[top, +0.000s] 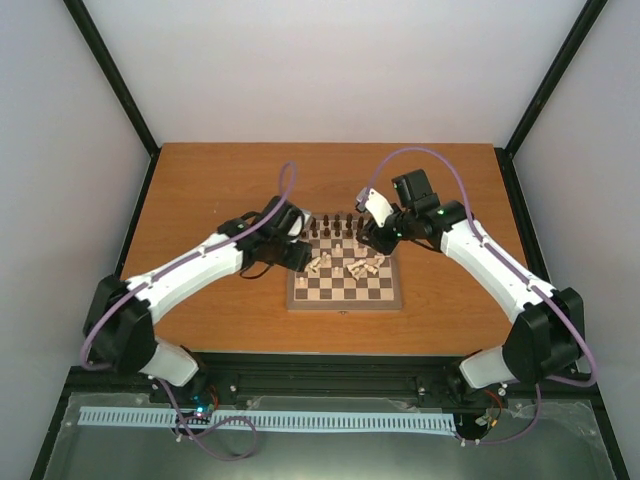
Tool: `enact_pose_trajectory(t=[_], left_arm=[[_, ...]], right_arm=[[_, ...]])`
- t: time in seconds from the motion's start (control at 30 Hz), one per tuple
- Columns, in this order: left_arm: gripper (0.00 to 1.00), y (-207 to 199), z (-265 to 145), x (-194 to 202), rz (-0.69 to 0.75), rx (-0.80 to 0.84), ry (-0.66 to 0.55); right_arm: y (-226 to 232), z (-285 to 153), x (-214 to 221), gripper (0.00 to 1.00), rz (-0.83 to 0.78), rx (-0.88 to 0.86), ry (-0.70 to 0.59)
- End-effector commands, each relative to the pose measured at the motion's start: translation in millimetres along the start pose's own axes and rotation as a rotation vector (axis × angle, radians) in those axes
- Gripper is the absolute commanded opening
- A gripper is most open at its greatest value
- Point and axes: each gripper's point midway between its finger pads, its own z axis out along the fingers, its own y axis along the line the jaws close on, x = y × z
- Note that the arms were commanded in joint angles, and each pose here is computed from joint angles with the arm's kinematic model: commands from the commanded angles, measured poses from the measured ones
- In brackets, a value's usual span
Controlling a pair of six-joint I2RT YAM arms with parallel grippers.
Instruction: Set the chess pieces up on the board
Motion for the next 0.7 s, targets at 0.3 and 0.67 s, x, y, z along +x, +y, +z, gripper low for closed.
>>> enact_pose_trajectory(t=[0.3, 0.67], left_arm=[[0.48, -2, 61, -2, 0.043, -0.155, 0.152], [0.34, -2, 79, -6, 0.035, -0.167, 0.153]], right_arm=[[-19, 9, 4, 0.35, 0.035, 0.014, -0.048], [-18, 15, 10, 0.35, 0.038, -0.018, -0.029]])
